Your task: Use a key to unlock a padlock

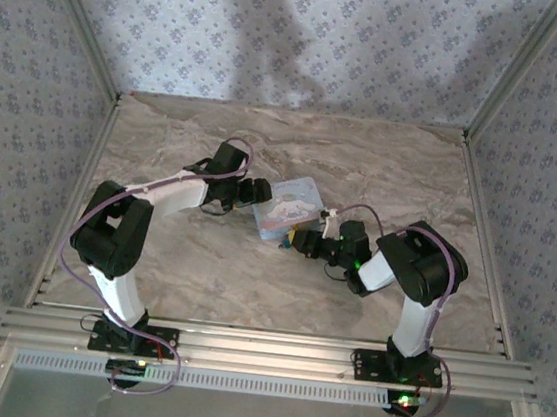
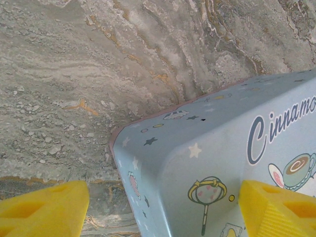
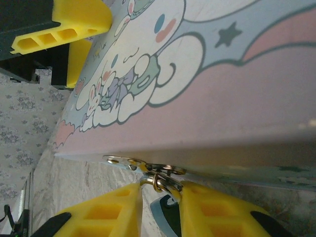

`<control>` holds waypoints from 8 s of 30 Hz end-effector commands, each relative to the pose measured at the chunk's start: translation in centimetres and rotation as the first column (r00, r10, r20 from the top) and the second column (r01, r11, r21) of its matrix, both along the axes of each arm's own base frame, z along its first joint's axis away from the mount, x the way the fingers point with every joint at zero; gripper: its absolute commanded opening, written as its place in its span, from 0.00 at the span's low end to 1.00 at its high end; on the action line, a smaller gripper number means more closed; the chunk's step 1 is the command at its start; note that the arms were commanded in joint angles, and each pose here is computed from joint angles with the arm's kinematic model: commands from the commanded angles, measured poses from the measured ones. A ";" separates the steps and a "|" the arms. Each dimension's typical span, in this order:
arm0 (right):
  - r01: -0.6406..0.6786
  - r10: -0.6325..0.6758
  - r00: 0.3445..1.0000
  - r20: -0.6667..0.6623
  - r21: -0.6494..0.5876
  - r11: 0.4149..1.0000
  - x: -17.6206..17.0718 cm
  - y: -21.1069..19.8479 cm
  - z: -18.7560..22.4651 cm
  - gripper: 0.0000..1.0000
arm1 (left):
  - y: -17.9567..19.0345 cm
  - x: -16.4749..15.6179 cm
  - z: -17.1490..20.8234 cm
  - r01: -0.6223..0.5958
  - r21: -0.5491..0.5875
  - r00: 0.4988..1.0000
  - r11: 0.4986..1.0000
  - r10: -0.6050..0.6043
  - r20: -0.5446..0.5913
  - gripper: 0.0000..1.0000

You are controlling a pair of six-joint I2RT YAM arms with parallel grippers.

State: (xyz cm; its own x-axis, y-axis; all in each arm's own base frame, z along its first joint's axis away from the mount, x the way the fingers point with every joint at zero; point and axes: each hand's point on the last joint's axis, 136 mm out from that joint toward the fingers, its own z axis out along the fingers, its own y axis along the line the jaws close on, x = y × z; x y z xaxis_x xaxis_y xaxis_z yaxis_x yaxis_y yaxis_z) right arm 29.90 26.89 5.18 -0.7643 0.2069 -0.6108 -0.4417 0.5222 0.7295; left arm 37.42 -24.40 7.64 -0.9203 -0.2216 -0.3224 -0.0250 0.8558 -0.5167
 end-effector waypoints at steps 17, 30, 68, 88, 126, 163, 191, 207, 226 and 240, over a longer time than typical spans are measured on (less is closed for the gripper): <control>0.037 -0.037 0.999 0.012 0.012 0.999 0.4 -0.5 1.0 0.08 | 1.6 -3.1 -3.3 0.006 0.094 0.992 0.996 0.005 -0.123 0.79; 0.085 -0.086 0.996 0.017 0.027 0.996 1.1 -1.2 1.8 0.05 | 1.6 -3.2 -3.4 0.010 0.096 0.992 0.995 0.002 -0.124 0.79; 0.207 -0.204 0.978 0.053 -0.051 0.977 1.4 -5.9 4.4 0.04 | 1.2 -1.3 1.4 0.006 0.016 1.000 1.000 -0.006 -0.001 0.84; 0.105 -0.083 0.993 0.082 -0.314 0.944 -7.0 -9.1 10.9 0.05 | 5.8 -3.6 11.5 -0.040 0.002 0.934 0.999 0.036 0.356 0.98; -0.244 0.056 0.937 -0.345 -0.531 0.811 -13.3 -5.9 3.1 0.04 | 9.7 -10.9 13.9 -0.030 -0.058 0.845 0.998 0.056 0.531 0.98; -0.366 0.128 0.886 -0.446 -0.504 0.782 -11.3 -2.3 -2.0 0.16 | 9.5 -10.1 12.9 -0.044 -0.046 0.864 0.998 0.061 0.500 0.98; 0.291 -0.208 0.955 0.213 -0.521 0.802 -5.0 -13.8 13.1 0.75 | 11.0 -10.1 15.0 -0.101 -0.012 0.840 0.995 0.092 0.535 0.98; 0.656 -0.462 0.752 0.471 -0.460 0.598 -0.7 -24.2 14.2 1.00 | 12.1 -9.7 15.4 -0.150 0.029 0.824 0.988 0.109 0.557 0.98; 0.797 -0.594 0.604 0.530 -0.410 0.444 2.7 -30.4 7.1 1.00 | 12.1 -9.1 14.8 -0.154 0.055 0.833 0.987 0.100 0.544 0.98; 0.796 -0.524 0.601 0.603 -0.390 0.463 6.2 -30.1 5.8 1.00 | 12.3 -8.6 14.0 -0.163 0.082 0.840 0.983 0.095 0.534 0.98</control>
State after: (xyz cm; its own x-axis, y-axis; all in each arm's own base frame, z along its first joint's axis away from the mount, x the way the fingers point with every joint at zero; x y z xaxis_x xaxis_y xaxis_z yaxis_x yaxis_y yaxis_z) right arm 34.73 -3.12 9.05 -0.3419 0.1095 -0.9333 0.1209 0.9901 0.0719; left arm 28.23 -12.61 20.29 -0.6044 -0.2576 -0.7539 0.1075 0.9113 -0.3975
